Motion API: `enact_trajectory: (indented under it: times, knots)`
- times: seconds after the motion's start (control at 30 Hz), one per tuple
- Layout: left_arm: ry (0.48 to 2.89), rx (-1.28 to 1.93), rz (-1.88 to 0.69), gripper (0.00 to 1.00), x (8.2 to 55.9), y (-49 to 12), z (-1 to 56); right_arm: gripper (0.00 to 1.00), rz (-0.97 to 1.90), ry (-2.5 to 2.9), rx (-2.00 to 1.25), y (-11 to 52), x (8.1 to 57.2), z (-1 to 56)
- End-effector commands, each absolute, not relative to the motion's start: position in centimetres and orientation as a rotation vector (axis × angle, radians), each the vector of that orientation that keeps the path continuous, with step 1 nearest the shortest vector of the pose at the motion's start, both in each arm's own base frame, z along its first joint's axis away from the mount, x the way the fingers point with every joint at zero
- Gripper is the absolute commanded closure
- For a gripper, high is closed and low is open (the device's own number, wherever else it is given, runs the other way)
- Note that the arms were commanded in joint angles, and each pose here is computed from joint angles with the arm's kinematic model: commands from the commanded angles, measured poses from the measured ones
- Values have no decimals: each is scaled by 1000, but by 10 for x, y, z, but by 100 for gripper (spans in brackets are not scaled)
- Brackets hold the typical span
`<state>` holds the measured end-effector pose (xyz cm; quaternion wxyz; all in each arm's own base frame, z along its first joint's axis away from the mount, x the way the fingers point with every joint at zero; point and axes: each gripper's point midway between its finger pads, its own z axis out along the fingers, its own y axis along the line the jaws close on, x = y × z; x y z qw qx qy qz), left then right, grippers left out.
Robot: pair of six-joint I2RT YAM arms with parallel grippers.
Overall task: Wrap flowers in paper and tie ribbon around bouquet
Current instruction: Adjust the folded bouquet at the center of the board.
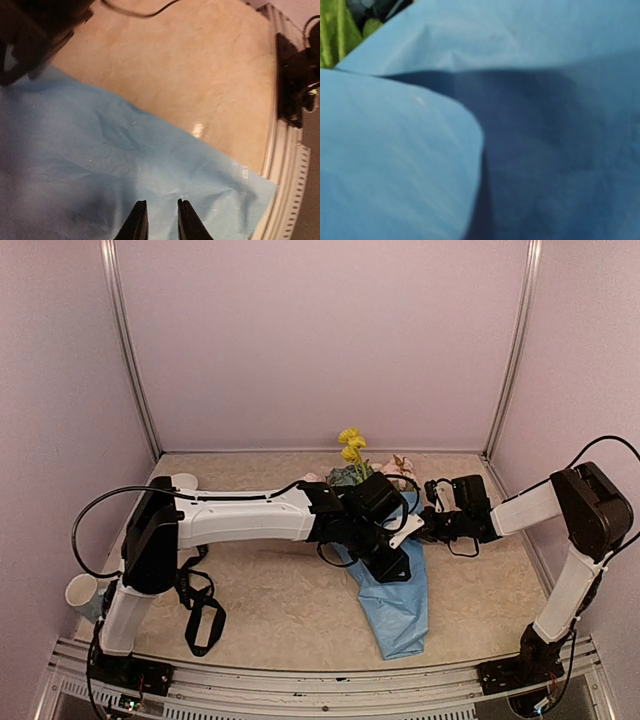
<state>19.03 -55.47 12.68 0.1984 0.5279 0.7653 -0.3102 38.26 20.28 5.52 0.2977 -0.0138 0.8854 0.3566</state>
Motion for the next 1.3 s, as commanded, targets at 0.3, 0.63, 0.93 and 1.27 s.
enact_trajectory:
  times: [0.3,0.63,0.93,1.27]
  knots:
    - [2170,1798,-447,73,134,-570,13,100,959,2310,26,196,385,60]
    - [2317,1887,-460,73,108,-542,-33,100,829,2300,119,175,385,71]
    - [2358,1903,-513,72,99,-538,-40,20,667,2438,109,149,349,85]
    - [2364,1898,-521,73,101,-537,-42,3,1103,2537,-24,182,268,55]
